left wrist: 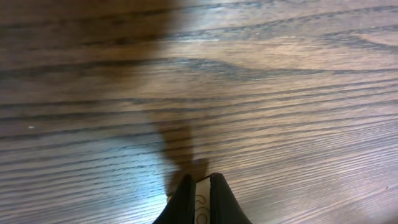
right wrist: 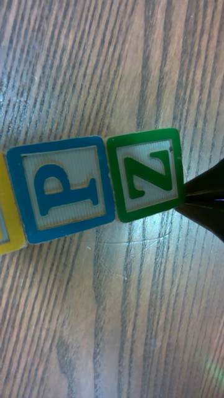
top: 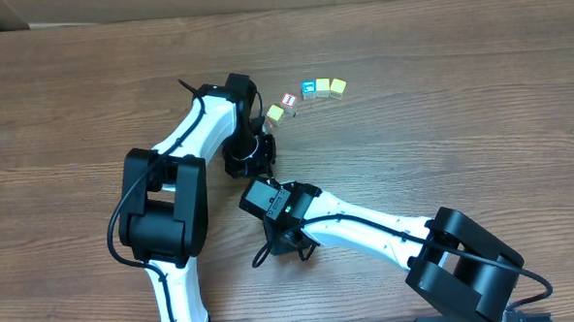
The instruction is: Flip 4 blocks
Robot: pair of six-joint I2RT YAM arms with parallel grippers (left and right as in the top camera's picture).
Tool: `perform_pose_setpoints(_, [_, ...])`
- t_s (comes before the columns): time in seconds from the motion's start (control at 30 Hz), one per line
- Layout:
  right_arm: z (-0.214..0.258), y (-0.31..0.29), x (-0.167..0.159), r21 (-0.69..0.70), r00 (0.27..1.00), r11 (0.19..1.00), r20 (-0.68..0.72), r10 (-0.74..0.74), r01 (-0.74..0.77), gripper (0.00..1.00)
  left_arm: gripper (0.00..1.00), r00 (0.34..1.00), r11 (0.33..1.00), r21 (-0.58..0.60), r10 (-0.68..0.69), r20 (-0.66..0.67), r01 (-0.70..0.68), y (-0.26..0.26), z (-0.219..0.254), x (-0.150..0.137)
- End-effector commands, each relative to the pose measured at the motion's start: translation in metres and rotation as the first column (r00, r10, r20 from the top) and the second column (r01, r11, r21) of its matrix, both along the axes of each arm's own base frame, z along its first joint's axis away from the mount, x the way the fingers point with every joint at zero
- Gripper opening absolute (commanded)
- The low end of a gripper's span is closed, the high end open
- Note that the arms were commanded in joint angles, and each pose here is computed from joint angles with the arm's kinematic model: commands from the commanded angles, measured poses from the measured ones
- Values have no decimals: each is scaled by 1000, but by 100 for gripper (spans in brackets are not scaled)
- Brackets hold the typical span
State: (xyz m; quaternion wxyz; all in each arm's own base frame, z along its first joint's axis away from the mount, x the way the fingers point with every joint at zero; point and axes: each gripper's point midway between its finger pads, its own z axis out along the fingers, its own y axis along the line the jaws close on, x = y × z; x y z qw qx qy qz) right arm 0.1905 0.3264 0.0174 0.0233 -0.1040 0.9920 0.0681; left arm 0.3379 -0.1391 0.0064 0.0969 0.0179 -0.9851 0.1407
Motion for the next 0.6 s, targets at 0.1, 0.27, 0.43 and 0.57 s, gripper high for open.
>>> perform_pose_setpoints(0.1, [3,-2,3,5,999,999,13,-52,52,4,4,1000,999,-22,-24,0,24,-7,-2,0])
perform_pose_setpoints(0.27, [3,0,4,13,997,997,12,-78,78,4,4,1000,999,-24,-21,10,21,-7,-2,2])
perform_pose_setpoints(0.43, [3,3,5,24,997,996,13,-81,81,4,4,1000,999,-27,-21,21,22,-8,-2,5])
perform_pose_setpoints(0.57, [3,3,5,25,997,996,13,-81,81,4,4,999,999,-49,-20,34,21,-12,-2,8])
